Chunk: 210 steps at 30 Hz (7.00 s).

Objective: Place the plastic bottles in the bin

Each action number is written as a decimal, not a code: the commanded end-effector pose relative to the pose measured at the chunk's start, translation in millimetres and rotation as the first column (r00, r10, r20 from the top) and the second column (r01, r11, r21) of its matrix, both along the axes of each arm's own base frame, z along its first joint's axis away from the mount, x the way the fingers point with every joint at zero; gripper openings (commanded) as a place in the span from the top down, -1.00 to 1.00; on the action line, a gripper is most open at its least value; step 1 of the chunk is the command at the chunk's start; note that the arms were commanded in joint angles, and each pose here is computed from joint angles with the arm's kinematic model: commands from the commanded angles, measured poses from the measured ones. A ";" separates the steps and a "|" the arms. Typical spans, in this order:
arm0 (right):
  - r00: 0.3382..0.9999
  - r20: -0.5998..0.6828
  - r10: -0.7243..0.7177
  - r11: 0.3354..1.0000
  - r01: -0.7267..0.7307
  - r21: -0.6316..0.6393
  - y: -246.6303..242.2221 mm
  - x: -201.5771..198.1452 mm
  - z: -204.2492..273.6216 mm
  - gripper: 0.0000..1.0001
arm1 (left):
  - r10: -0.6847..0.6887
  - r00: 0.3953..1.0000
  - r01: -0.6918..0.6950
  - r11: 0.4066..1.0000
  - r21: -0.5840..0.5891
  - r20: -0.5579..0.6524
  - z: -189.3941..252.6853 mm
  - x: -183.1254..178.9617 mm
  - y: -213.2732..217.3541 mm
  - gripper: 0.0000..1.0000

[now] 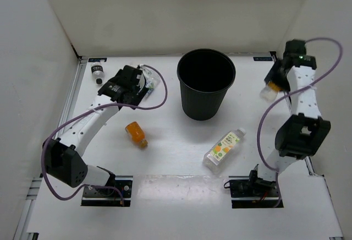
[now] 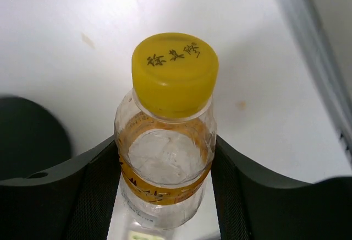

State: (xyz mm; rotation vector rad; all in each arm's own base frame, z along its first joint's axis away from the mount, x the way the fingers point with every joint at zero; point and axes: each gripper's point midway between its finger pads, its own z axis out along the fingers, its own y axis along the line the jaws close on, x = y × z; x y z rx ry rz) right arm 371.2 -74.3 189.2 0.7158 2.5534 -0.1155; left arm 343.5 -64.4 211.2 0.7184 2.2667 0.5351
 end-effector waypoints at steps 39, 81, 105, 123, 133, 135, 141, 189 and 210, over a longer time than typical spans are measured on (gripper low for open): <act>0.569 0.514 0.642 0.744 -0.625 -0.236 293.6 26.7 135.5 -0.74 | 0.002 0.816 -0.105 0.984 -0.145 -0.578 -138.7 -94.0 -24.5 -1.00; 0.691 0.668 0.278 0.953 -0.283 -0.104 166.7 -27.5 197.5 -0.85 | -0.097 0.974 0.148 0.957 -0.251 0.206 137.3 84.0 -68.2 0.66; 0.969 0.194 -0.152 0.975 0.115 0.193 121.7 -147.3 -20.8 -0.89 | -0.654 0.686 0.726 0.585 -0.362 0.319 97.1 63.5 -353.4 -1.00; 0.988 -0.149 0.049 0.958 -0.004 0.288 173.5 -178.4 -121.8 -1.00 | -0.325 0.832 0.484 0.821 -0.302 0.449 175.0 62.5 -256.9 -1.00; 0.975 -0.219 0.039 0.974 0.012 0.228 168.8 -179.8 -156.1 -0.76 | -0.090 0.889 0.240 0.927 -0.288 0.449 181.4 75.0 -148.6 -1.00; 0.969 -0.243 0.037 0.976 0.018 0.219 168.1 -181.8 -161.1 -0.23 | -0.047 0.900 0.195 0.932 -0.304 0.433 176.0 74.4 -130.0 -1.00; 0.978 -0.206 -0.028 0.988 0.057 0.140 138.1 -171.9 -139.4 0.64 | 0.092 0.948 0.005 0.953 -0.303 0.305 117.9 83.4 -63.2 -1.00; 0.513 0.651 0.559 0.828 -0.375 -0.417 251.6 16.2 228.0 -1.00 | 0.038 0.996 -0.051 0.981 -0.186 -0.077 -42.1 118.2 -41.9 -1.00; 0.556 0.656 0.510 0.860 -0.311 -0.404 191.9 -50.2 239.5 -1.00 | -0.062 0.988 0.046 0.992 -0.118 -0.141 -146.1 222.2 -94.9 -1.00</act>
